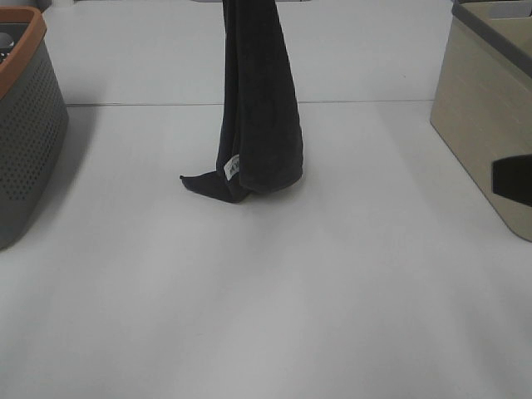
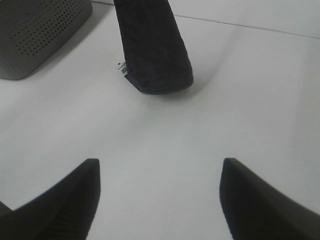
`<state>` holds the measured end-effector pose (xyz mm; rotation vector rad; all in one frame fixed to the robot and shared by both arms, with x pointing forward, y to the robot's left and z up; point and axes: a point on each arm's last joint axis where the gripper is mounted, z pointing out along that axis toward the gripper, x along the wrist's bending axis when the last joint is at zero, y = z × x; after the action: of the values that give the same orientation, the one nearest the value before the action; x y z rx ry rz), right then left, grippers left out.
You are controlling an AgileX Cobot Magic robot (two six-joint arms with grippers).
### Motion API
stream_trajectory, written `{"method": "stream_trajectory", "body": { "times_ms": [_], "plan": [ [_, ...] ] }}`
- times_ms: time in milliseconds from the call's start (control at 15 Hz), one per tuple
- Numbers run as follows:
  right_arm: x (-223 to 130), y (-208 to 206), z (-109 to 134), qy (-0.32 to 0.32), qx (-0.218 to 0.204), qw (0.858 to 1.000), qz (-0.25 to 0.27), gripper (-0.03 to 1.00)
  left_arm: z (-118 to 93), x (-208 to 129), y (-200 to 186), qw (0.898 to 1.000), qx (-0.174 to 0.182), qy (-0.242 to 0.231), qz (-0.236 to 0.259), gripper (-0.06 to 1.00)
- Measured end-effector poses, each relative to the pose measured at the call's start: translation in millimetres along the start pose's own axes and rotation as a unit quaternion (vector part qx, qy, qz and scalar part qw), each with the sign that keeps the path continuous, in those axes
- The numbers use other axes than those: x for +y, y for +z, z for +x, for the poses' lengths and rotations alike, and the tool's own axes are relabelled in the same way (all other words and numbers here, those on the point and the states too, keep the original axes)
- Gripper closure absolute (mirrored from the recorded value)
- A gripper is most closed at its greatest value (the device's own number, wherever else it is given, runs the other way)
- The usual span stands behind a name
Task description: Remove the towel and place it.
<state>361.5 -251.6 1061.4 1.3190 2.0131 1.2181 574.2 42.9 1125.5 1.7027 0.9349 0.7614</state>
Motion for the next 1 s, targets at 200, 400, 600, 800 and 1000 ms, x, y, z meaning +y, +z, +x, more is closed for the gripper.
{"method": "stream_trajectory", "body": {
  "times_ms": [200, 400, 600, 800, 1000],
  "plan": [
    [3.4, 47.7, -12.7, 0.002, 0.024, 0.999, 0.030, 0.30, 0.0, -6.2, -0.1, 0.999, -0.002, 0.018, 0.033, 0.94],
    [-1.3, 104.2, 0.6, -0.015, 0.015, 0.999, 0.040, 0.30, -1.9, -9.0, -0.3, 0.998, -0.014, 0.046, 0.047, 0.94],
    [-5.8, 136.4, 28.8, -0.022, -0.069, 0.997, 0.031, 0.30, -0.6, -11.5, -0.6, 0.997, -0.008, 0.050, 0.061, 0.94],
    [-2.7, 168.5, 71.8, -0.027, -0.083, 0.996, 0.026, 0.30, 0.7, -10.4, -1.3, 0.996, -0.002, 0.048, 0.069, 0.94],
    [7.7, 207.8, 92.5, 0.050, -0.095, 0.994, 0.006, 0.23, 6.1, 9.9, -7.9, 0.996, 0.023, 0.030, 0.076, 0.94]
  ]
}}
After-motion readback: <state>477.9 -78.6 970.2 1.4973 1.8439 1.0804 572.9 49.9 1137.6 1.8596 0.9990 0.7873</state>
